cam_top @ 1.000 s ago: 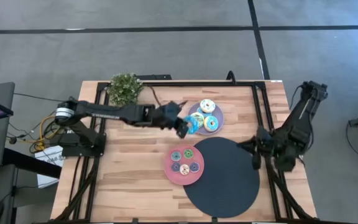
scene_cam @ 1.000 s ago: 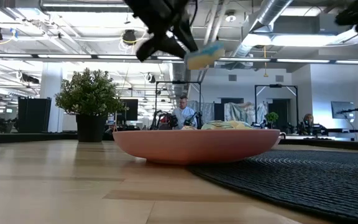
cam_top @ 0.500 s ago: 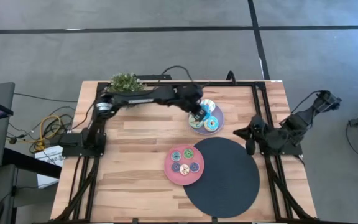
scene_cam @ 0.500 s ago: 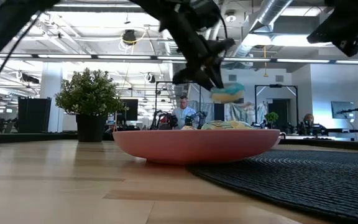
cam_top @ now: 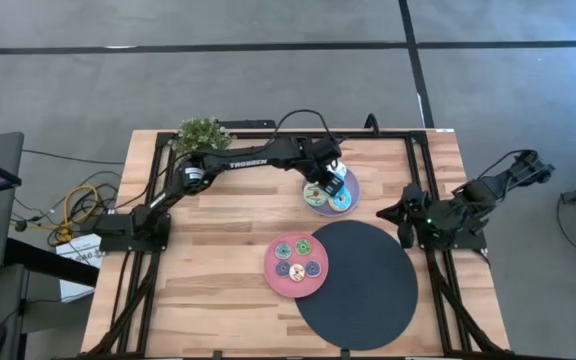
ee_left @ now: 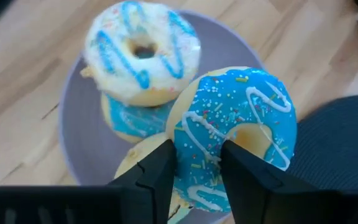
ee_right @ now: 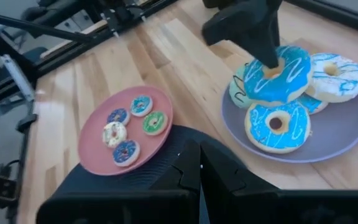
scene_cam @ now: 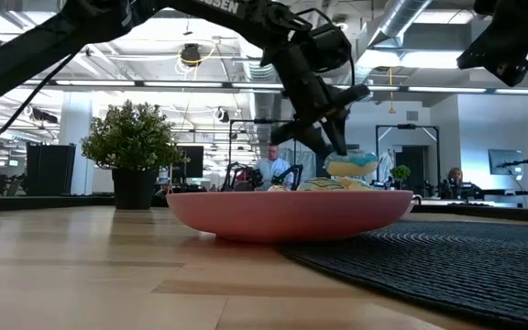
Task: Pick & Place donuts
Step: Put the big blue donut on the purple plate
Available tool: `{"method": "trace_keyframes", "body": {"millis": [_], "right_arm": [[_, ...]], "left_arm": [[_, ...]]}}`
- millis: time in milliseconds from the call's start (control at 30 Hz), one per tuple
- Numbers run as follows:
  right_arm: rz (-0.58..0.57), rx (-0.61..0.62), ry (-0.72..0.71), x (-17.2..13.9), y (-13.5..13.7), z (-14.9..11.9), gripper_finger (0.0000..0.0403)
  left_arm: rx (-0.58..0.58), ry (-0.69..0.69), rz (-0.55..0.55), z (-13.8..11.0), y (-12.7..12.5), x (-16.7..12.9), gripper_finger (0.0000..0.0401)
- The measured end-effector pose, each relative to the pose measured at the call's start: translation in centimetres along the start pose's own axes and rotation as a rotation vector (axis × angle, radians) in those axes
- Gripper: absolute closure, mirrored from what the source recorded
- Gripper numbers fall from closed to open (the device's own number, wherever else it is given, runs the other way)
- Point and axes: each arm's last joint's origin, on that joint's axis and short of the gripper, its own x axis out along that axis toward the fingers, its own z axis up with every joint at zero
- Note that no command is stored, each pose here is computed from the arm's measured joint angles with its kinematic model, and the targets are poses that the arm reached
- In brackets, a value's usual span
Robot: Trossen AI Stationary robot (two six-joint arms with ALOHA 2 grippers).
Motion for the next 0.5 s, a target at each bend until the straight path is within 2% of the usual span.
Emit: {"method": "trace_keyframes", "body": {"millis": [167,500], "right_arm": [[0.025,0.005,0.011,-0.3,-0.18,-0.04,0.0403],[0.048,-0.003,0.032,-0.31,-0.13,-0.11,0.0403]], "left_arm": [[-0.018,-0.036,0.093,0.07,0.38,-0.06,0.026],[-0.06,-0.032,0.071,0.26,0.28,-0.5,0.0196]]}}
